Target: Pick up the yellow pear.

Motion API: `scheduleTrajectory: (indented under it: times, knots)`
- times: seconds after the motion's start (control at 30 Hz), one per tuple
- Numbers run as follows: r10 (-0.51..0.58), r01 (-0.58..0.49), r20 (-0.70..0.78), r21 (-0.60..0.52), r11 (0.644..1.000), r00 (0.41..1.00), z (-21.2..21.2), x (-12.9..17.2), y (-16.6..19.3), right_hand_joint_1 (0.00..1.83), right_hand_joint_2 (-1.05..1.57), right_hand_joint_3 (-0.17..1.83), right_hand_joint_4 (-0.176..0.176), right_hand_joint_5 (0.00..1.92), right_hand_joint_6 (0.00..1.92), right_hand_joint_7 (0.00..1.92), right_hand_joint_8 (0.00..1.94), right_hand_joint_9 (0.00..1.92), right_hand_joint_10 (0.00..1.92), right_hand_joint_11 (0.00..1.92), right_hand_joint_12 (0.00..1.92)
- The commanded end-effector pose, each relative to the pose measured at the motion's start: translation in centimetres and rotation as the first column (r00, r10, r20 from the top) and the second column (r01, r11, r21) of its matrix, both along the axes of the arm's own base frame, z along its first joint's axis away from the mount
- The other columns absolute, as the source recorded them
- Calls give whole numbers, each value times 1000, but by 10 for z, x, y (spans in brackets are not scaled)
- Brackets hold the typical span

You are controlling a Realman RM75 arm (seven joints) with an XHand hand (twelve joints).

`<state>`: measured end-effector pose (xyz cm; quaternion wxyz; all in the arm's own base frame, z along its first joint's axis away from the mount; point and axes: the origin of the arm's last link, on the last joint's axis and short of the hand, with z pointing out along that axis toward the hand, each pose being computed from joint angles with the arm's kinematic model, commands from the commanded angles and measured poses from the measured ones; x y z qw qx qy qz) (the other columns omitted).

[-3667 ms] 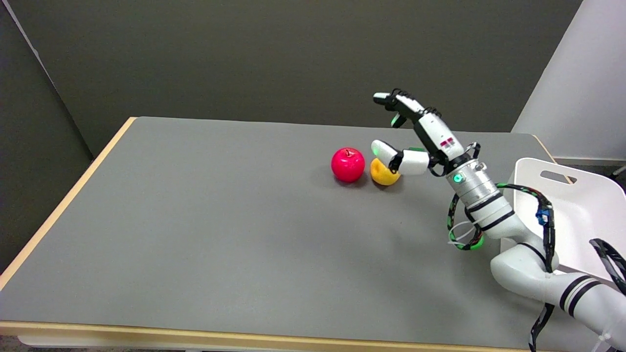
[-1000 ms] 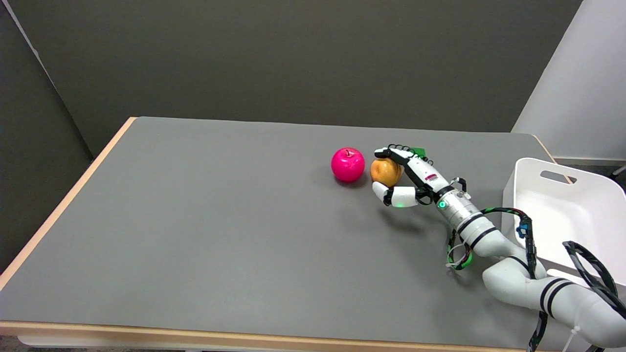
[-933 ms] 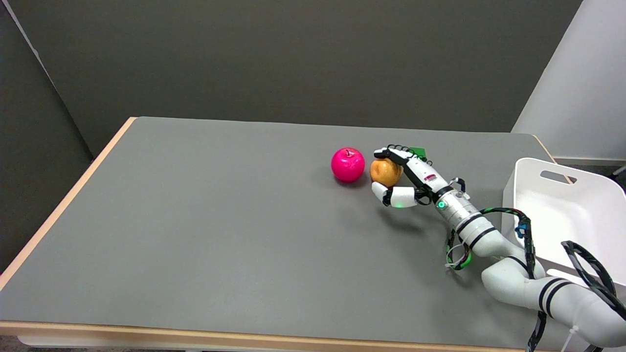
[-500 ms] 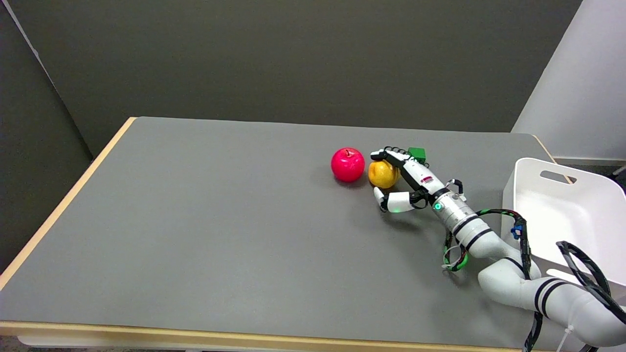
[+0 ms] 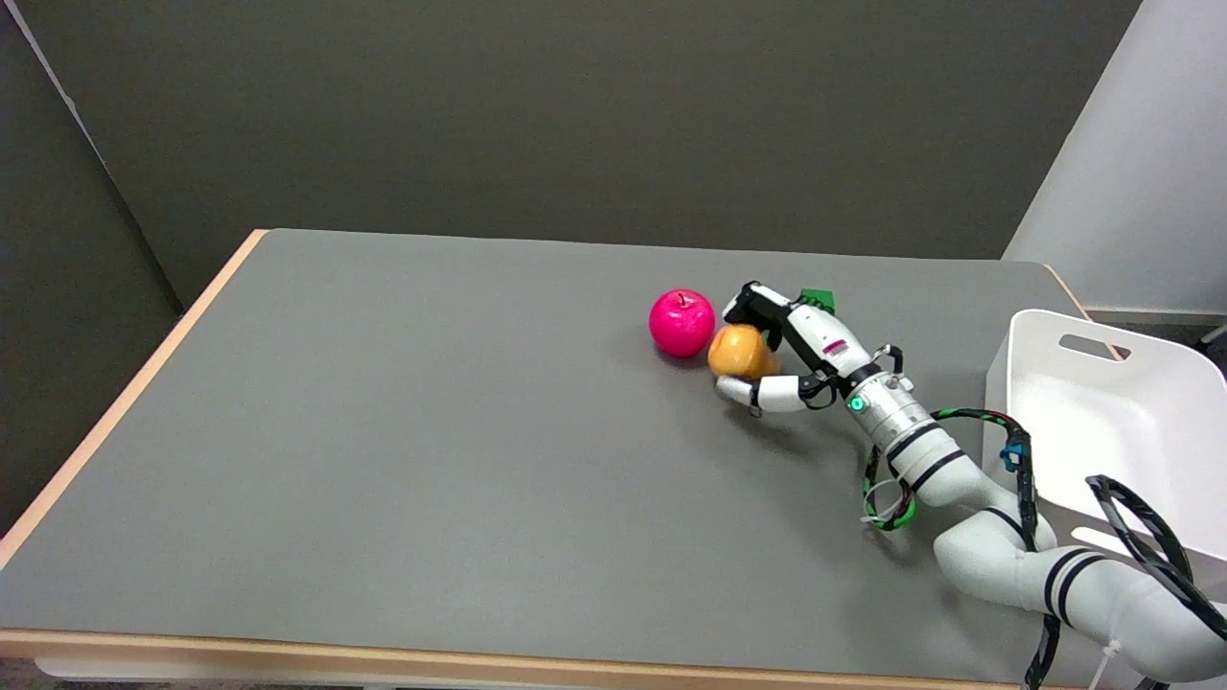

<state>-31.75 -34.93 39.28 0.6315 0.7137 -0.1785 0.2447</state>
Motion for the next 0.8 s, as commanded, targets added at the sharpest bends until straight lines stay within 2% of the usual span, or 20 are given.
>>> scheduleTrajectory:
  times: [0.03,0.1,0.17,0.23,0.4,0.57,0.63,0.7,0.73,0.8]
  knots:
    - [302,-299,-31,71,952,953,-16,54,7,1134,1200,220,-73,524,1643,788,1427,746,1309,735,1849]
    - [344,-339,-45,92,936,938,-19,65,9,1135,1164,270,-51,556,1630,794,1396,745,1358,708,1911]
    - [377,-371,-48,110,922,925,-23,75,10,1148,1149,292,-55,561,1626,795,1394,746,1383,710,1921]
    - [401,-393,-53,122,911,914,-26,82,12,1321,1178,175,-131,544,1613,764,1381,726,1524,741,1921]
    - [443,-433,-56,125,892,895,-24,96,16,1324,1157,211,-130,554,1606,767,1372,735,1527,737,1921]
    - [504,-496,-161,86,864,849,-7,119,24,1330,1156,204,-145,550,1590,784,1365,740,1516,731,1921]
    - [520,-523,-234,55,850,821,9,133,30,1181,1136,306,-101,545,1614,815,1395,756,1416,735,1921]
    - [527,-539,-274,37,842,805,20,142,34,1158,1129,328,-96,546,1615,824,1399,762,1400,743,1921]
    - [525,-547,-311,20,837,792,29,148,36,1180,1131,313,-106,545,1609,823,1394,762,1412,748,1921]
    - [510,-549,-355,-11,836,783,43,155,40,1340,1161,184,-170,535,1571,801,1369,744,1504,754,1921]
